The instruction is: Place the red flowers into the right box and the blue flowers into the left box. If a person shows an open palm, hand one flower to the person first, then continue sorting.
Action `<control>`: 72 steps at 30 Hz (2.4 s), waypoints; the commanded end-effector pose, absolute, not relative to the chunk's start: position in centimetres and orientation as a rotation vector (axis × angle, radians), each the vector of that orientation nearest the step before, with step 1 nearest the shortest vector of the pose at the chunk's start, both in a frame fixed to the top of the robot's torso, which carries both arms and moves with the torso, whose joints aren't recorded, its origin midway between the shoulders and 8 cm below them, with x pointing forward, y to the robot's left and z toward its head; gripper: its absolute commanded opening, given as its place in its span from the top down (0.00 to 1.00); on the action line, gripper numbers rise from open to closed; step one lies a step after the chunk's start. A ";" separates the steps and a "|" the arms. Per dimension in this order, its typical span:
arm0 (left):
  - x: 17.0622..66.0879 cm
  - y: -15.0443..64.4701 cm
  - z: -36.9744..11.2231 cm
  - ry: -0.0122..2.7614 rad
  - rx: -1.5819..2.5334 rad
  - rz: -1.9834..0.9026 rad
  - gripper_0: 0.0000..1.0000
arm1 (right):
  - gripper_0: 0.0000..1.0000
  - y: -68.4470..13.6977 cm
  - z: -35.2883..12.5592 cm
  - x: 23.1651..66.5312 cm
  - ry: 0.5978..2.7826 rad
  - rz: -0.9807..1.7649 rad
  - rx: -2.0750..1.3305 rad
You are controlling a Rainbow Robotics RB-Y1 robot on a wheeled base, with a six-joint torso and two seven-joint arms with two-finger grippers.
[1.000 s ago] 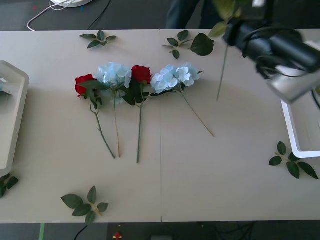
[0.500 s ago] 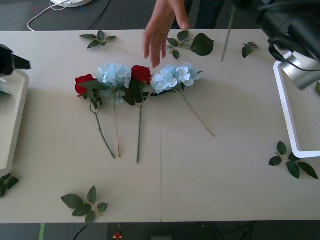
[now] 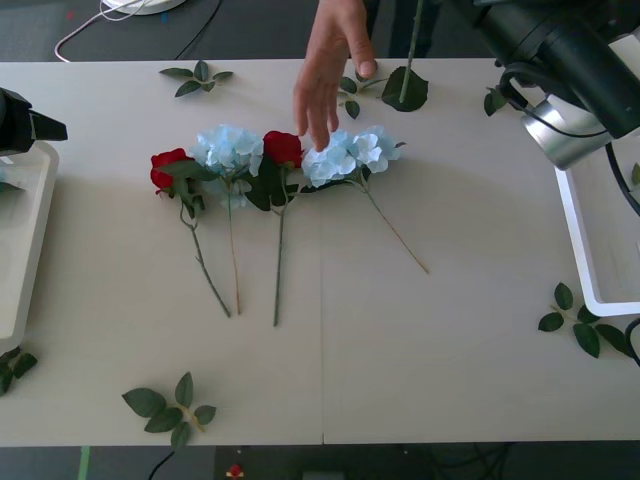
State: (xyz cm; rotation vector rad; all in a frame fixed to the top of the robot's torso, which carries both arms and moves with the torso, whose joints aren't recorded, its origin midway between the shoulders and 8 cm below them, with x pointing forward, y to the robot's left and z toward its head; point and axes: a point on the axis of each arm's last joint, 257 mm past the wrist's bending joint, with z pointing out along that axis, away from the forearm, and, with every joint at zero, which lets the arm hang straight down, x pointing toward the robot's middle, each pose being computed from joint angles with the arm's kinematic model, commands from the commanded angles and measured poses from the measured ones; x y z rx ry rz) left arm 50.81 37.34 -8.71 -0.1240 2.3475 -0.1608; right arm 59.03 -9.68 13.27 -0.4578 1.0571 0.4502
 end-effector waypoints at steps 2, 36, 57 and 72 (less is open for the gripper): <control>50.6 36.7 -8.9 2.349 -0.070 -0.143 0.10 | 1.00 -6.3 16.7 56.9 0.953 0.456 -0.519; 50.6 36.7 -8.9 2.349 -0.070 -0.143 0.10 | 0.00 -3.8 16.6 56.5 0.960 0.511 -0.512; 50.6 36.7 -8.9 2.349 -0.070 -0.143 0.10 | 0.00 -11.6 -1.9 54.4 1.693 0.385 -0.294; 50.1 32.1 -15.6 2.435 -0.029 -0.242 0.10 | 0.00 -14.3 -18.0 52.2 2.012 0.080 -0.580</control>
